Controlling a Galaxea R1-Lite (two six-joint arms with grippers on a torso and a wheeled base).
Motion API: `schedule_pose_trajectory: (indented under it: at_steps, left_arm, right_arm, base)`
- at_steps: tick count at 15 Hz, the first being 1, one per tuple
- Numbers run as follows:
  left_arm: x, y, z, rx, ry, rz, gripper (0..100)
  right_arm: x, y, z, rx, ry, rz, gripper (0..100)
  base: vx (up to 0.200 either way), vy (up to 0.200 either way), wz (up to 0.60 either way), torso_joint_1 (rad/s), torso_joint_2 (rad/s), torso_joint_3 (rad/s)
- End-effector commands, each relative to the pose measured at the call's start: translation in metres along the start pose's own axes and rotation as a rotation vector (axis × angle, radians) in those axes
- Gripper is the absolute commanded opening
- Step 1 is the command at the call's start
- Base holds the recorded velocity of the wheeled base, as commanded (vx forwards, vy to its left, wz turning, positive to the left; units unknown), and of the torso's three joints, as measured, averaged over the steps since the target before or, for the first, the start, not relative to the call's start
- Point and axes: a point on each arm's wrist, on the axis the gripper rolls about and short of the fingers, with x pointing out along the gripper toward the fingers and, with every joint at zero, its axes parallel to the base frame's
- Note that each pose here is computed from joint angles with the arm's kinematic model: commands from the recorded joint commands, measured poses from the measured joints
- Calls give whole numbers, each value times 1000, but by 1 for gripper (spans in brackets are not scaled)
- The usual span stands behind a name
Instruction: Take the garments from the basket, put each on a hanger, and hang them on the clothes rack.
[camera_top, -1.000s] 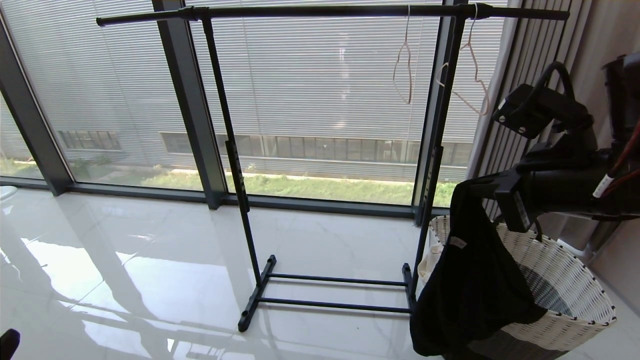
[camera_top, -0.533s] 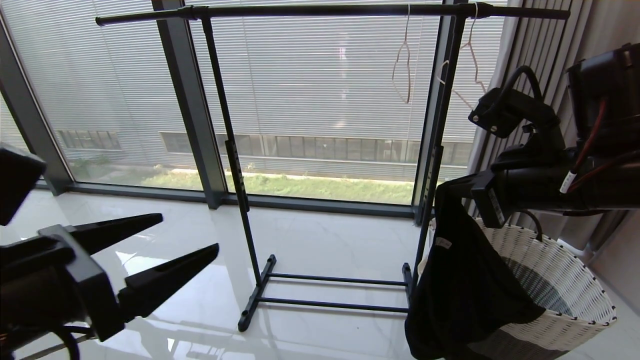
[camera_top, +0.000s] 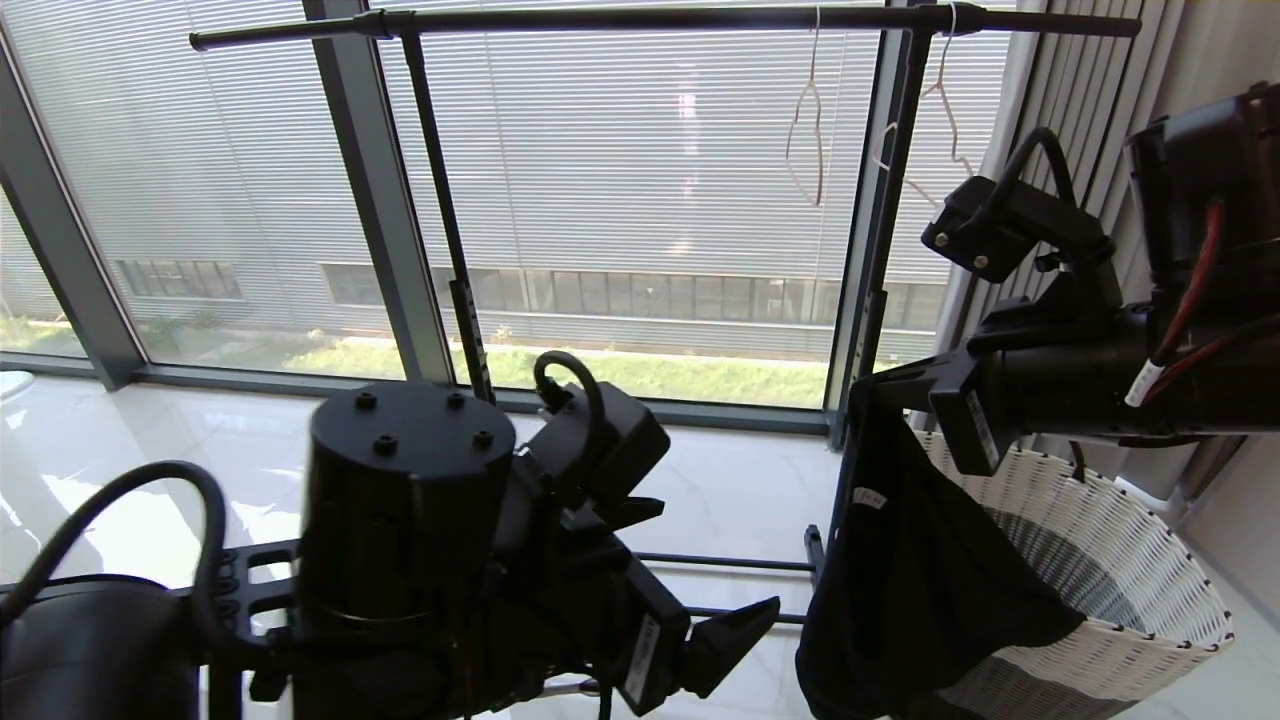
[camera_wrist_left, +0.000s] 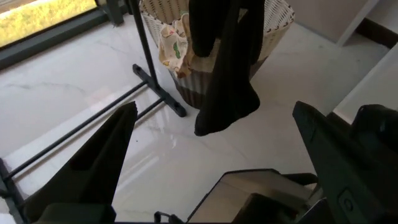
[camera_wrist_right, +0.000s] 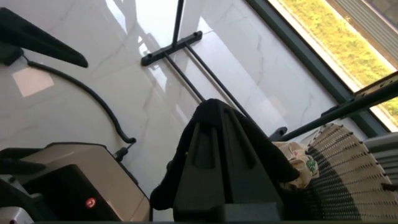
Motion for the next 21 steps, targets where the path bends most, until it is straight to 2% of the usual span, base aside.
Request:
schedule_pose_trajectory:
  at_steps: [1,3,7,12,14,16,19,21]
  left_arm:
    - [53,-7,1,-29,32,-29,100]
    - [77,-11,12,-75,8,-38,100]
    - [110,-10,3,-79,7,-31,100]
    - [162,-3,-18,-116,43,113,100]
    - [166,-2,-27,-115,68,133,100]
    - [166,2,-39,-111,102,195,100]
    - [144,16,-55,-122,166,261,100]
    - [131,27,-56,-136,171,289,100]
  right_arm:
    - [-7,7,2,-10,-20,18,0]
    - [-10,8,-1,-12,-14,23,0]
    - [-19,11,-7,-8,-14,26,0]
    - [-25,12,-8,-6,-24,29,0]
    - [-24,13,-8,-7,-22,33,0]
    - [-23,13,-9,-8,-15,33,0]
    - [-15,5,-13,9,12,1,0]
    - [-12,1,-15,17,25,-12,0]
  base:
    - [0,0,0,0,0,0]
    - [0,0,0,0,0,0]
    - [0,0,0,0,0,0]
    - [0,0,0,0,0,0]
    - [0,0,0,0,0,0]
    - [0,0,0,0,0,0]
    - [0,0,0,0,0,0]
    - [0,0,0,0,0,0]
